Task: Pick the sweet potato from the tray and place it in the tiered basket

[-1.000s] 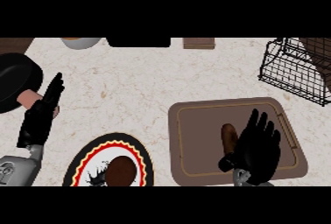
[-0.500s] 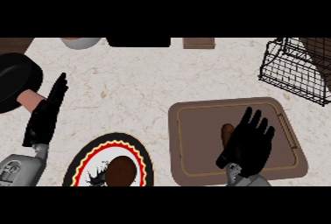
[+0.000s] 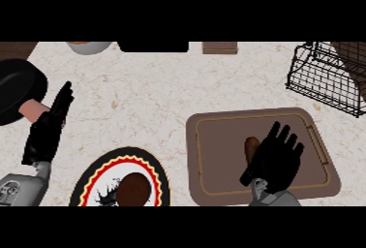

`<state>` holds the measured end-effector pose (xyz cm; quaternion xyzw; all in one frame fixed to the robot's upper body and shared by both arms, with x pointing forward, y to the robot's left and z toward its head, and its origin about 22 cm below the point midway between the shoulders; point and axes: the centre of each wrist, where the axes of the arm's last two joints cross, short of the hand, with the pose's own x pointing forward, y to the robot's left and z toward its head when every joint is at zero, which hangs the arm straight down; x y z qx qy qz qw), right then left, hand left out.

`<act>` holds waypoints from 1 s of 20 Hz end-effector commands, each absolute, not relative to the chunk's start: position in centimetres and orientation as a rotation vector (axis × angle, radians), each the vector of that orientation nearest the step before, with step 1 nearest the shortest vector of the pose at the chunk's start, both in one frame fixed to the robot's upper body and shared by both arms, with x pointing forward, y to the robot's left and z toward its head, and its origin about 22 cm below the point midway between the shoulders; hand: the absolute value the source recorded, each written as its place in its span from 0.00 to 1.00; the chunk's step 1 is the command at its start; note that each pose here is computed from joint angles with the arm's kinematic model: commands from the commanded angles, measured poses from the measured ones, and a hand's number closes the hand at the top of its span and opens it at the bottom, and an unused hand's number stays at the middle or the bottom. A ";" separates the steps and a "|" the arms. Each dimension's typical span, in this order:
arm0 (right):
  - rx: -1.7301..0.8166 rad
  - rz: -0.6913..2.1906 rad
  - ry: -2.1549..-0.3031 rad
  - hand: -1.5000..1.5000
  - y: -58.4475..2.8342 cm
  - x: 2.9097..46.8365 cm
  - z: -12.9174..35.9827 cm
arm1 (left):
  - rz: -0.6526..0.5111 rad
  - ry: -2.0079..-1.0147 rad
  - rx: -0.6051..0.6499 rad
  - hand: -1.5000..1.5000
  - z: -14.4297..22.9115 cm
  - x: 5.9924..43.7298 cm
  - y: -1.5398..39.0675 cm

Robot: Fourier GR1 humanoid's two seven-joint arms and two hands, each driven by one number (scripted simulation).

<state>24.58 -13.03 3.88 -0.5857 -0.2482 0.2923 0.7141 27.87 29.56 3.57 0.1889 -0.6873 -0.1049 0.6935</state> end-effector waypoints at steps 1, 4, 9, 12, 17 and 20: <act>-1.338 0.511 -0.329 0.00 -12.6 24.6 3.3 | -0.227 -1.543 0.433 0.50 4.0 27.6 29.9; -1.335 0.523 -0.353 0.00 -12.1 25.7 4.0 | -0.236 -1.532 0.427 0.50 3.5 27.9 30.3; -1.313 0.514 -0.322 0.00 -12.3 25.3 2.0 | -0.220 -1.545 0.425 0.50 2.4 27.2 30.2; -1.290 0.517 -0.322 0.00 -12.3 26.7 2.7 | -0.235 -1.534 0.428 0.50 3.3 29.1 29.2; -1.251 0.532 -0.292 0.00 -12.4 25.6 0.7 | -0.232 -1.543 0.444 0.50 3.1 28.4 29.1; -1.197 0.531 -0.255 1.00 -13.4 27.1 -0.8 | -0.246 -1.542 0.433 0.50 4.6 28.6 29.2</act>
